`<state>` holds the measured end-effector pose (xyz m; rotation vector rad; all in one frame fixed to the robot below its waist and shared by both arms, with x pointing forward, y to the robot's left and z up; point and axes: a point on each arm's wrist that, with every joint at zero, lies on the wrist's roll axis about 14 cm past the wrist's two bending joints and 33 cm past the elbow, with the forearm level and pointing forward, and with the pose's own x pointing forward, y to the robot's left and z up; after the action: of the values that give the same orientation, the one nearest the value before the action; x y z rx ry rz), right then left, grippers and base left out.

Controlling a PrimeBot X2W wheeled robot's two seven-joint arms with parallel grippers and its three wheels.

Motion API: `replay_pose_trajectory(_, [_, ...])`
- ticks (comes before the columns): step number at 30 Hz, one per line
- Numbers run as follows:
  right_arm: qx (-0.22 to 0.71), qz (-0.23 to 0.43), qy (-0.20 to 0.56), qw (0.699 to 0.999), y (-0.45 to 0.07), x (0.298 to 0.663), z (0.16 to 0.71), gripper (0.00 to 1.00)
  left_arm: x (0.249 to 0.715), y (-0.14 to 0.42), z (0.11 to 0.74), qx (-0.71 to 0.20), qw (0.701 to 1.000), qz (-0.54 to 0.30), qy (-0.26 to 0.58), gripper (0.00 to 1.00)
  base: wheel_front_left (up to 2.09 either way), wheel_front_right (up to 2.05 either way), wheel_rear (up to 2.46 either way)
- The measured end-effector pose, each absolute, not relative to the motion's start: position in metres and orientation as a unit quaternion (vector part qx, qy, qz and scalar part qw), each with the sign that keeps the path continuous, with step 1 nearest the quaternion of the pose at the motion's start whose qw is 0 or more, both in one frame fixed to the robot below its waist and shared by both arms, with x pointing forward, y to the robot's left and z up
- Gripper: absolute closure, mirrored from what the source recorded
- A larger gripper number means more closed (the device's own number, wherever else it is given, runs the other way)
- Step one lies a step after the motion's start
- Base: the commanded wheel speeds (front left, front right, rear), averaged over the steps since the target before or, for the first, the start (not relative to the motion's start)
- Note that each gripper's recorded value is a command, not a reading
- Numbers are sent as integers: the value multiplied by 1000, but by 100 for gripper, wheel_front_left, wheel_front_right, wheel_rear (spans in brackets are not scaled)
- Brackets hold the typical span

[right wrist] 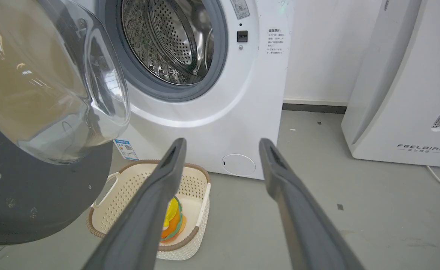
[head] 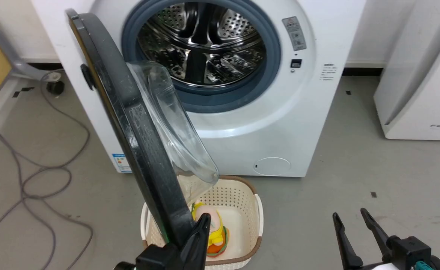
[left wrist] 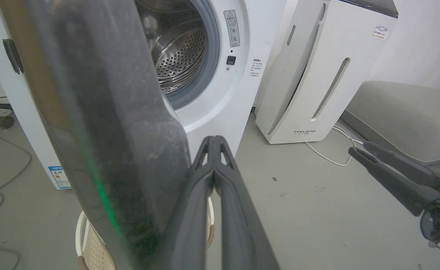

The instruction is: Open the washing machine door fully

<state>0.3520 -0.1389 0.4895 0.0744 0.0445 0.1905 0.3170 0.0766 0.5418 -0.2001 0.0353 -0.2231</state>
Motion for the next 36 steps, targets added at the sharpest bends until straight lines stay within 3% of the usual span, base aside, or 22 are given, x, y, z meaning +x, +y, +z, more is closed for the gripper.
replay_pose_trajectory(19, [37, 170, 31, 984, -90, 376, 485, 0, 286, 173, 547, -86, 994, 70, -13, 100, 0, 0, 0])
replay_pose_trajectory(36, [34, 182, 37, 982, -81, 377, 481, 0, 285, 321, 561, -33, 972, 225, -62, 100, 0, 0, 0])
